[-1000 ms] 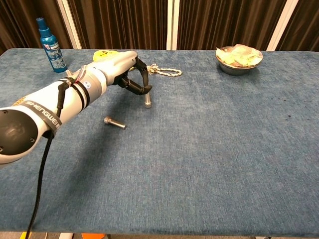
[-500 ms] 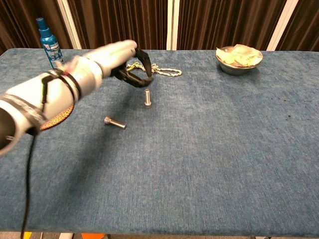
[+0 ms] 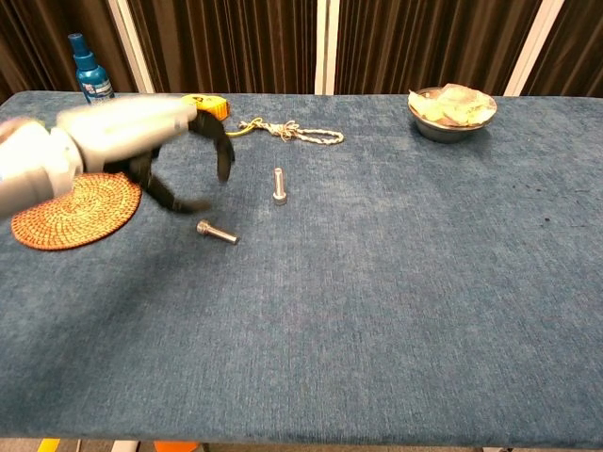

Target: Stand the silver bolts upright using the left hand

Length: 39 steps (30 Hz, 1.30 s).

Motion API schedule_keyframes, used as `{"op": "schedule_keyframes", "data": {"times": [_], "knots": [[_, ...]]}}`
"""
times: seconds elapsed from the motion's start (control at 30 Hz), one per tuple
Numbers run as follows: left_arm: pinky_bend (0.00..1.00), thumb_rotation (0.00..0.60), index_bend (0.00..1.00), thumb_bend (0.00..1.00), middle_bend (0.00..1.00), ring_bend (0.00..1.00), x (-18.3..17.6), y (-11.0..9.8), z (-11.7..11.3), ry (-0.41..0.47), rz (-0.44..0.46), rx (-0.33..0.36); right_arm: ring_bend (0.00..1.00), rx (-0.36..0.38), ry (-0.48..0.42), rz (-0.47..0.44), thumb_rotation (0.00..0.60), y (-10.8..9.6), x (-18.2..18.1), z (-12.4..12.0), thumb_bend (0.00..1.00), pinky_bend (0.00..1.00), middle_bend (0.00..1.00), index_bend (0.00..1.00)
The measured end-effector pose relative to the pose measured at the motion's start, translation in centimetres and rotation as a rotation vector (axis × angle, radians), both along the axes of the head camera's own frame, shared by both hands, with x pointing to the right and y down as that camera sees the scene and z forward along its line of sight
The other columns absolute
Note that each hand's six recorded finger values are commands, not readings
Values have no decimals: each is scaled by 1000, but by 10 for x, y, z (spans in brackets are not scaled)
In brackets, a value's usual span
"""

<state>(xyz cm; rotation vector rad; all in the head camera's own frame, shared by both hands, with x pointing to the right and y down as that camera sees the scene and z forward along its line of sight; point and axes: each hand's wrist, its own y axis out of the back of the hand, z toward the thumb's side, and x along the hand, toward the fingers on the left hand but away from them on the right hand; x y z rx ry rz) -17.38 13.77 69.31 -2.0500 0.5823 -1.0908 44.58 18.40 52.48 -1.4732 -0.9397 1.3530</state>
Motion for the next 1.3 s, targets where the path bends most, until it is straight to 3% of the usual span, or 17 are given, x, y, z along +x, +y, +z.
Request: {"op": "schedule_keyframes", "data": {"times": [0.33, 0.57, 1.3], "knots": [[0, 600, 446, 266, 235, 59, 18, 12, 26, -63, 77, 8, 0, 2, 10, 13, 600, 3, 2, -3, 190, 6, 142, 95], [0, 600, 481, 285, 234, 59, 17, 5, 38, -114, 70, 28, 0, -1, 8, 12, 600, 3, 1, -2, 191, 6, 142, 95], [0, 600, 514, 350, 231, 59, 15, 4, 57, -167, 52, -10, 0, -4, 15, 20, 600, 3, 3, -2, 190, 6, 142, 95]]}}
